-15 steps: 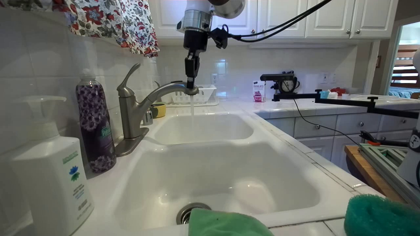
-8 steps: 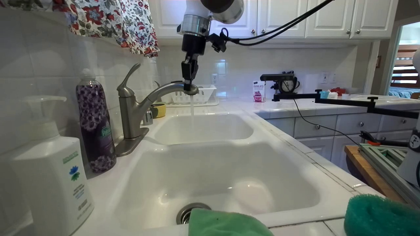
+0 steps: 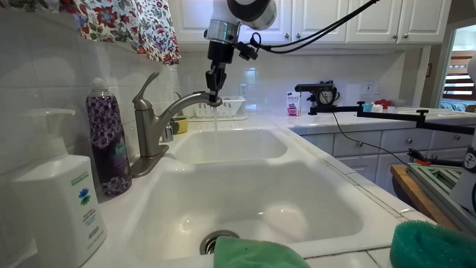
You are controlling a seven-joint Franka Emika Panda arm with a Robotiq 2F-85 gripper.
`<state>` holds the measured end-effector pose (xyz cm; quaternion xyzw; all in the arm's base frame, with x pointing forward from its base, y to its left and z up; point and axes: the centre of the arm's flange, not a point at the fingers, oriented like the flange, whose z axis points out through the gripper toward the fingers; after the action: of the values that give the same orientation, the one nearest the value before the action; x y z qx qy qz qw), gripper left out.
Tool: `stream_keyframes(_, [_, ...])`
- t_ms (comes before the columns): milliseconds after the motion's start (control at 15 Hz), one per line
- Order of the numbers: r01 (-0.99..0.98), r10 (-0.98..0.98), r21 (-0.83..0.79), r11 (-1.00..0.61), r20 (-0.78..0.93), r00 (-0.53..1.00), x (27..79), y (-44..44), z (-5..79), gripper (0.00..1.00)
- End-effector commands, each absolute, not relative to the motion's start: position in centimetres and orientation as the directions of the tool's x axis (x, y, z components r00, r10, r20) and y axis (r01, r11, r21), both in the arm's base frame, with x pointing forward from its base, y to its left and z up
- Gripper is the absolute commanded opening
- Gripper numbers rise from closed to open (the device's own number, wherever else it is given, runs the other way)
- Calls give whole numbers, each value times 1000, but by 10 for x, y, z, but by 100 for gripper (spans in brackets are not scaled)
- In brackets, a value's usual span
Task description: Turn the tap faucet to the right
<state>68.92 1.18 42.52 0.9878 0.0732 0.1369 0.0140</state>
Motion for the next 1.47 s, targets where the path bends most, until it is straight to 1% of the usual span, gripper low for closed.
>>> stream_keyframes(0, [108, 128, 83, -991, 287, 949, 694, 1, 423, 0])
stream_keyframes(600, [96, 125, 106, -990, 305, 944, 700, -20, 424, 0])
stream_keyframes(867, [100, 123, 90, -991, 295, 948, 697, -17, 426, 0])
stream_keyframes(1133, [120, 129, 50, -992, 242, 962, 674, 14, 441, 0])
stream_keyframes(1400, [167, 169, 28, -986, 176, 970, 645, 49, 476, 0])
